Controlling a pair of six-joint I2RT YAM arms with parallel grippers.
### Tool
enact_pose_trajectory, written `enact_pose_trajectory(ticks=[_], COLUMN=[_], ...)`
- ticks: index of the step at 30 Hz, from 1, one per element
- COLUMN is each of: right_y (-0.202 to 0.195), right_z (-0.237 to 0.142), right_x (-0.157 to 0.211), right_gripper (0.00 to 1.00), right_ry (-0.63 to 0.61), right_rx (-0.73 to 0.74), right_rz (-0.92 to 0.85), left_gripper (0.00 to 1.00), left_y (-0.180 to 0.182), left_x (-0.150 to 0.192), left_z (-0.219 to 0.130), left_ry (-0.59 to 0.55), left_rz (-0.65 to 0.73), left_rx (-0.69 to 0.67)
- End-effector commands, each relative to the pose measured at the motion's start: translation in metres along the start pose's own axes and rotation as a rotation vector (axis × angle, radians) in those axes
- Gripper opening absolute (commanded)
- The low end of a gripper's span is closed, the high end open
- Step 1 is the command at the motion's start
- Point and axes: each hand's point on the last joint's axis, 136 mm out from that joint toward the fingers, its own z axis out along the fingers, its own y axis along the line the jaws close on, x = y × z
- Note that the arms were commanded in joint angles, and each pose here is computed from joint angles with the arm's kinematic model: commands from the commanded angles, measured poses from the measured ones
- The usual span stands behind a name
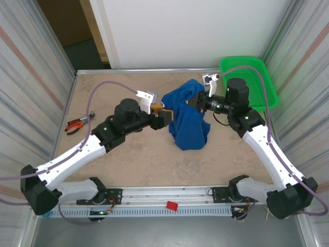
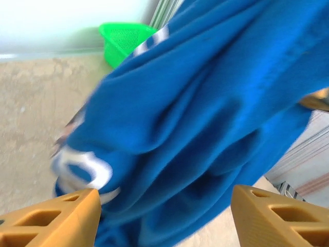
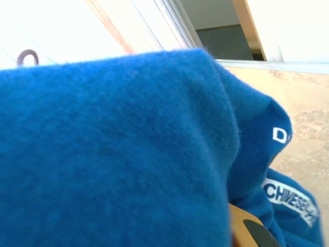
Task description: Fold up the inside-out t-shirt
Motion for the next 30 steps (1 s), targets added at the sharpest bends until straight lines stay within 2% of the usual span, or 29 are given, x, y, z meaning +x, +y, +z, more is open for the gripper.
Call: enact_pose_trajectory(ticks=[1,8,10,11,15,17,22,25,26,27,28,29,30], right_y=[0.022,0.029,0.031,0.032,0.027,0.017,-0.019,-0.046,-0.057,-0.068,-0.073,-0.077,-0.076], right_z=[-0.009,-0.007,-0.008,-0.008,-0.013,-0.017,-0.021,-0.013,-0.009,-0.006,-0.006,-0.009,-0.015], right_x=[-0.015,-0.009,-0.006,-0.005,-0.001,-0.001,-0.003,0.003,0.009,0.015,0.019,0.019,0.016], right_gripper=[0.00,0.00,0.00,0.00,0.00,0.00,0.00,0.00,0.06,0.41,0.59,0.68,0.72], right_ry=[-0.033,-0.012,-0.003,-0.002,-0.002,-0.010,-0.025,0.006,0.036,0.077,0.110,0.118,0.107], right_rx=[-0.062,-0.091,-0.101,-0.104,-0.082,-0.055,0.026,0.079,0.117,0.151,0.178,0.209,0.233], right_rz=[-0.015,-0.009,-0.010,-0.012,-0.015,-0.003,0.065,0.123,0.145,0.159,0.165,0.160,0.150], left_gripper=[0.67,0.68,0.66,0.62,0.17,0.02,0.00,0.00,0.00,0.00,0.00,0.00,0.00], left_y=[-0.005,-0.007,-0.005,-0.004,0.003,0.006,0.004,-0.004,-0.007,-0.010,-0.011,-0.014,-0.019], left_x=[-0.033,-0.033,-0.034,-0.036,-0.055,-0.066,-0.084,-0.094,-0.100,-0.106,-0.112,-0.119,-0.125], left_z=[0.000,0.016,0.021,0.022,0.023,0.016,-0.006,-0.018,-0.022,-0.025,-0.027,-0.030,-0.032], left_ry=[-0.155,-0.149,-0.148,-0.152,-0.171,-0.181,-0.157,-0.136,-0.126,-0.117,-0.108,-0.095,-0.082], left_rz=[0.063,0.058,0.067,0.071,0.061,0.046,0.030,-0.016,-0.047,-0.083,-0.120,-0.158,-0.190], left_rx=[-0.063,-0.061,-0.072,-0.076,-0.048,-0.020,0.077,0.195,0.254,0.302,0.331,0.369,0.417])
